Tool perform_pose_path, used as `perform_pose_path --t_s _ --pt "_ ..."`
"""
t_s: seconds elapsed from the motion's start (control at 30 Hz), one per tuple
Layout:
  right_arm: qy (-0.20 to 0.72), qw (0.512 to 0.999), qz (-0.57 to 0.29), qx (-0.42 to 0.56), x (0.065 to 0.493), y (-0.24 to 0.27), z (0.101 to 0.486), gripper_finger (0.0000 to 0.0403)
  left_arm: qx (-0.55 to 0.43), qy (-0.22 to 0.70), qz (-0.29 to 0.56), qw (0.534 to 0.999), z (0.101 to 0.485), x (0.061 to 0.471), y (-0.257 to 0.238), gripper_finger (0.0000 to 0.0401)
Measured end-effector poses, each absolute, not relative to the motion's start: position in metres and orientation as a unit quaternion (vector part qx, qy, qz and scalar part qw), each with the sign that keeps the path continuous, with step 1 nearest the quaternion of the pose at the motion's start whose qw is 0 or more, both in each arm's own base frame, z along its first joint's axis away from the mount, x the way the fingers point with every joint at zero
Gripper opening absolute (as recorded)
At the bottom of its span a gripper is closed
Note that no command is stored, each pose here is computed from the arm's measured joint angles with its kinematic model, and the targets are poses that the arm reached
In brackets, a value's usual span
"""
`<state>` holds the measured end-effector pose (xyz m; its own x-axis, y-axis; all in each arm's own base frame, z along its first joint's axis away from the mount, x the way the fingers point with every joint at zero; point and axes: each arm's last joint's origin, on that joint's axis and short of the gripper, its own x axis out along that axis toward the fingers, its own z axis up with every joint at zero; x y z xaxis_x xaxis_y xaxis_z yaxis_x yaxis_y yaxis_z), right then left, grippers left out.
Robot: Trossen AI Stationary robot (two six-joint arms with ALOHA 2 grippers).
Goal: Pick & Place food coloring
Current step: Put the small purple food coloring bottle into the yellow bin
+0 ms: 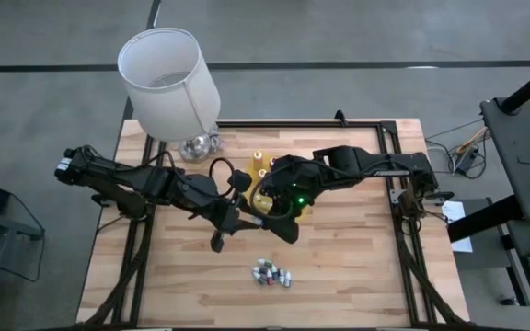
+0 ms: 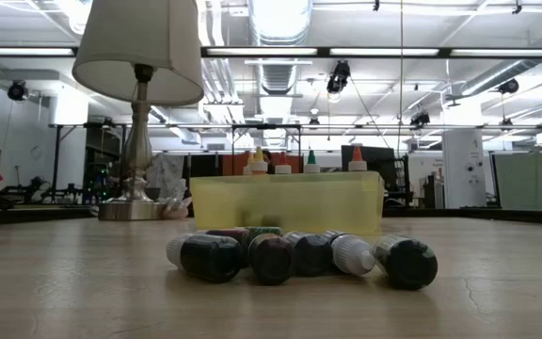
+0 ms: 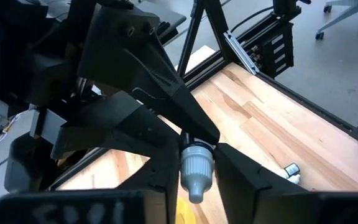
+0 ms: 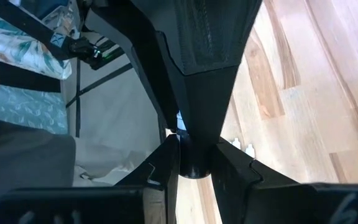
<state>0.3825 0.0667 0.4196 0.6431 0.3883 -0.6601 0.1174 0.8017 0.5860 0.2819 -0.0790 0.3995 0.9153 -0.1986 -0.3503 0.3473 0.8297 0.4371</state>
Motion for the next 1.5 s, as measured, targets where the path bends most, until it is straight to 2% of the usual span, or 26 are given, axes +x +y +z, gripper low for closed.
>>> perform_pose_path --t_s 0.17,0.43,0.83,1.03,1.33,1.5 --pt "0.415 0.853 0.081 0.305 0.382 0.067 0.420 0.0068 0.252 0.147 -0.146 0.945 0.399 0.282 -0.079 0.0041" --pt "0.415 0.854 0.081 0.305 0.383 0.067 0.420 0.0074 0.245 0.148 -0.145 0.947 0.399 0.282 -0.079 0.0042" --pt "0.409 0.848 0.075 0.328 0.383 0.067 0.421 0.0189 0.237 0.162 -0.139 0.948 0.397 0.282 -0.079 0.0040" --pt "0.414 0.841 0.091 0.337 0.379 0.066 0.425 0.0223 0.231 0.181 -0.137 0.946 0.393 0.280 -0.078 0.0040" --pt "0.466 0.823 0.076 0.314 0.356 0.064 0.427 0.0226 0.225 0.222 -0.094 0.944 0.388 0.277 -0.073 0.0040" --pt "0.509 0.820 0.024 0.262 0.343 0.067 0.421 0.0221 0.204 0.235 -0.080 0.947 0.387 0.277 -0.067 0.0040"
